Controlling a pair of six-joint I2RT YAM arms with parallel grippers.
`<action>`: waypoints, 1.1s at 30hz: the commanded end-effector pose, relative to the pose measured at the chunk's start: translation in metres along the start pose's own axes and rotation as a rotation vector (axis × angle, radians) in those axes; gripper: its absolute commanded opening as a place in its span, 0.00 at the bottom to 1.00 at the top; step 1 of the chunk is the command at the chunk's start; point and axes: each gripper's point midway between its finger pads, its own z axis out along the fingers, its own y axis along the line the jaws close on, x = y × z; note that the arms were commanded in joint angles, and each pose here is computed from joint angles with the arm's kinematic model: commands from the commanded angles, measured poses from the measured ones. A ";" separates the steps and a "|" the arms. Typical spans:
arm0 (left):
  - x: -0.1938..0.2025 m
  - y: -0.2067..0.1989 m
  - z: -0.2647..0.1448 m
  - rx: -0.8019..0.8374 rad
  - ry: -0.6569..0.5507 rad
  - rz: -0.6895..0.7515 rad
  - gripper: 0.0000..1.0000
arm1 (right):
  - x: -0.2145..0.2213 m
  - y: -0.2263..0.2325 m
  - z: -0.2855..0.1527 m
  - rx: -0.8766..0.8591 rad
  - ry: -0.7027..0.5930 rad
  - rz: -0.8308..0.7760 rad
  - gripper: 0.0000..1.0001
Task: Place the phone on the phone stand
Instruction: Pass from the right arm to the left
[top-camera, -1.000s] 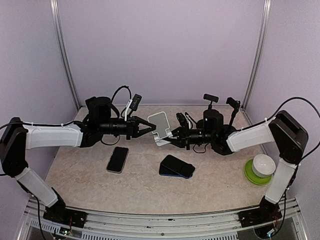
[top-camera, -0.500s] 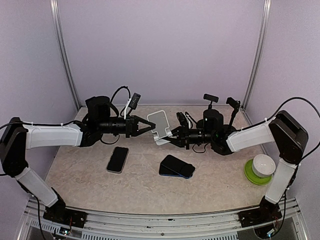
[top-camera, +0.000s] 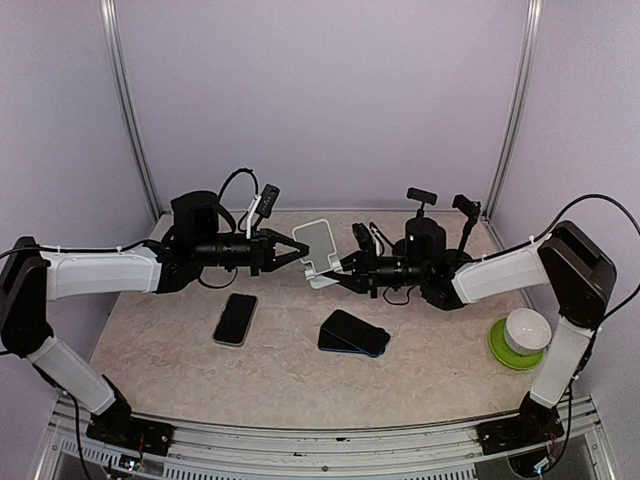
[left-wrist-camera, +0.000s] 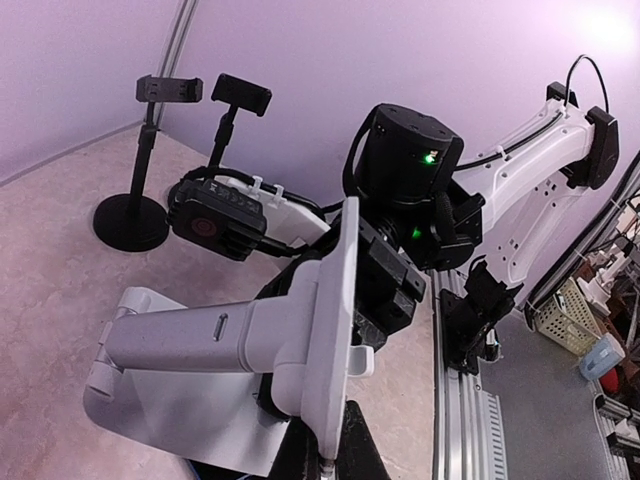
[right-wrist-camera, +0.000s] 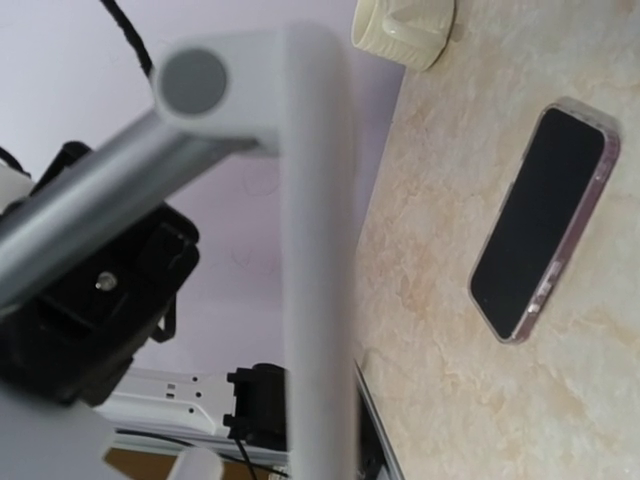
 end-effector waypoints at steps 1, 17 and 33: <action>-0.066 0.014 -0.023 -0.148 -0.186 0.143 0.00 | 0.013 0.010 0.001 -0.033 0.064 -0.027 0.00; -0.083 0.015 -0.032 -0.173 -0.278 0.130 0.00 | 0.021 -0.009 0.004 -0.012 0.065 0.019 0.00; -0.097 0.031 -0.042 -0.217 -0.325 0.047 0.00 | 0.025 -0.016 0.005 0.015 0.068 -0.092 0.00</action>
